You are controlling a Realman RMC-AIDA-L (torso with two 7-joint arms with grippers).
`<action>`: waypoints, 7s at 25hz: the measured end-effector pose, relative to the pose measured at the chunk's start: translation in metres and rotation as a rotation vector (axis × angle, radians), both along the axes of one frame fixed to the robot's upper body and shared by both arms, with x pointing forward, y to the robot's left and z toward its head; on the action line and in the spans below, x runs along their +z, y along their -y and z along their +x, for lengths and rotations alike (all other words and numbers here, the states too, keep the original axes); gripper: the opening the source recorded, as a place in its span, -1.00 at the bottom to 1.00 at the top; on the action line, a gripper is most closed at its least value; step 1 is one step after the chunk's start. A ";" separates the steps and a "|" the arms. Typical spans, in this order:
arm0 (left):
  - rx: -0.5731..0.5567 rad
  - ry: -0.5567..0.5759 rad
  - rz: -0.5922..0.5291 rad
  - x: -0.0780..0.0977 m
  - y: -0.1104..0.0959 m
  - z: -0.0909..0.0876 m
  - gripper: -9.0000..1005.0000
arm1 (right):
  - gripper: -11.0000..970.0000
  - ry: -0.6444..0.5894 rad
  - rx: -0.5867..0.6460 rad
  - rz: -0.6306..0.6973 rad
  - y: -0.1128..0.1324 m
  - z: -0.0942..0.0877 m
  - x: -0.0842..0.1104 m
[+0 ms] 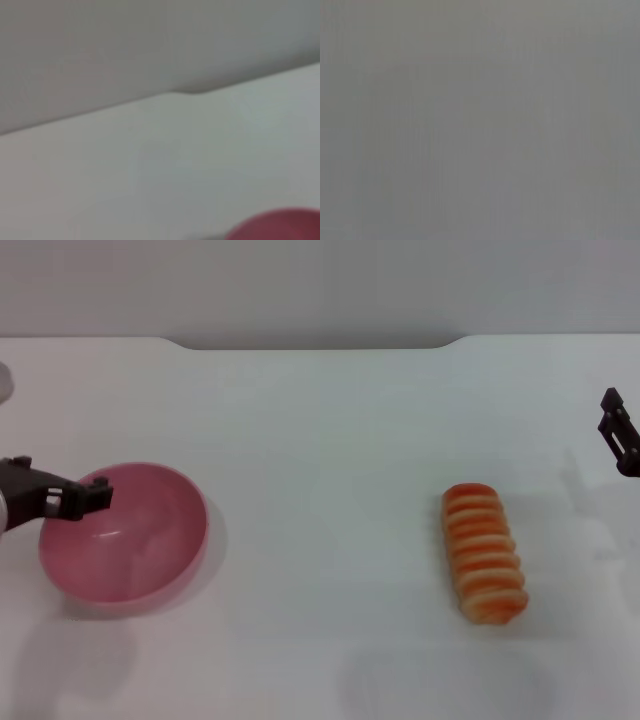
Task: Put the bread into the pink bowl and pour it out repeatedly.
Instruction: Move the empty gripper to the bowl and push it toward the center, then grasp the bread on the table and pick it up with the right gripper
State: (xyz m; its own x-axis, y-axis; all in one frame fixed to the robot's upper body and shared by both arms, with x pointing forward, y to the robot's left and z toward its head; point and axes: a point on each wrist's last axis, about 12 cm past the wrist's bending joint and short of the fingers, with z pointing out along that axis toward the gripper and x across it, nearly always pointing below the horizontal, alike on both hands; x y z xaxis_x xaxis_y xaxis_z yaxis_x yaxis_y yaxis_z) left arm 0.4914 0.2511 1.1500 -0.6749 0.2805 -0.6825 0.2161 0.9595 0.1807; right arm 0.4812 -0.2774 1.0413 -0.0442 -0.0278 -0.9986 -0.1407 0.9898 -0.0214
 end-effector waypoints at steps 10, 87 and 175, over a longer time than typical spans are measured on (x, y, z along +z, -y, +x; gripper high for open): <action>0.013 -0.048 0.006 -0.010 -0.002 0.000 0.58 | 0.31 0.003 0.002 -0.005 0.000 0.001 0.001; 0.023 -0.109 -0.036 0.007 0.015 0.038 -0.90 | 0.26 -0.064 0.012 -0.003 -0.008 0.012 0.008; -0.035 -0.121 0.017 0.014 0.027 0.066 -0.90 | -0.28 -0.864 0.253 -0.265 -0.110 0.073 0.062</action>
State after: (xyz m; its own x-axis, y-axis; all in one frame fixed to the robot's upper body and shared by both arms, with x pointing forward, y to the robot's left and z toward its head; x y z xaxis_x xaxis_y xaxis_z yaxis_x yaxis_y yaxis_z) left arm 0.5575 0.2242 1.1639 -0.7419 0.3160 -0.5914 0.2704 0.9481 0.1675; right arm 0.5541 -0.1677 1.1037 -0.7294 -0.3600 -0.5817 -0.4233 0.9055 -0.0296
